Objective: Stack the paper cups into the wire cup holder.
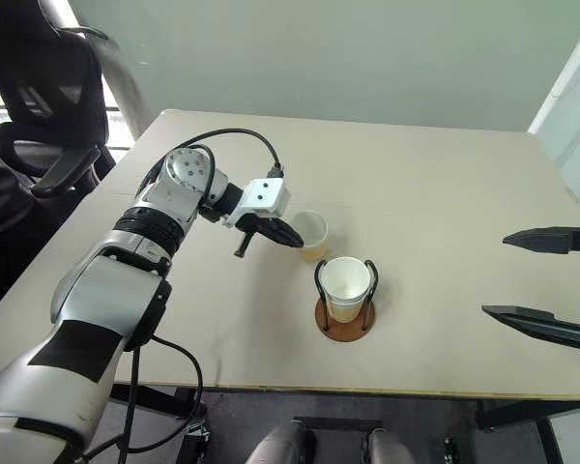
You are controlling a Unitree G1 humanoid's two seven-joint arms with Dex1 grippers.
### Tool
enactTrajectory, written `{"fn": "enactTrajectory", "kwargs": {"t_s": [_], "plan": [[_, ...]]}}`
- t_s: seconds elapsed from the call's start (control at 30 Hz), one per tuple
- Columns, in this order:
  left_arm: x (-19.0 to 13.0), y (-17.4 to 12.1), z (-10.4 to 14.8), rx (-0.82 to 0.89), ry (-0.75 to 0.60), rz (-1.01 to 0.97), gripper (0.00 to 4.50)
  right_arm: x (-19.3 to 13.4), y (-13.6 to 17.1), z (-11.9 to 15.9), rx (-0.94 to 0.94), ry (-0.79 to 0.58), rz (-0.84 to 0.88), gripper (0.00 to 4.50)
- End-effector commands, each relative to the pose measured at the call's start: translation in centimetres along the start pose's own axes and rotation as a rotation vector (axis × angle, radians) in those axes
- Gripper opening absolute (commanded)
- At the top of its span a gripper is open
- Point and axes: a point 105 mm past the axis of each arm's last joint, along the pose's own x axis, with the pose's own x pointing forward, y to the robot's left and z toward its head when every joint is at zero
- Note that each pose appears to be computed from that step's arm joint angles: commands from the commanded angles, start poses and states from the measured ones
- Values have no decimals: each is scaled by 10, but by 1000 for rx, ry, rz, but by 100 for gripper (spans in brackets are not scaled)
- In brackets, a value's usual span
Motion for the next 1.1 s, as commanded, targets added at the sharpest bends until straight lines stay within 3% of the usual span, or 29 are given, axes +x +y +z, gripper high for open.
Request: {"fn": "enactTrajectory", "kwargs": {"t_s": [0.03,0.67,1.0,1.1], "plan": [[-8,3,5,37,0,16,3,-10,-5,7,-40,-14,-44,450],[-9,10,0,43,24,90,3,-5,-7,3,-43,0,-36,450],[-30,21,10,21,5,155,3,-5,-7,2,-44,6,-41,450],[-39,24,19,0,-37,162,59,-5,-7,1,-43,8,-42,450]]}}
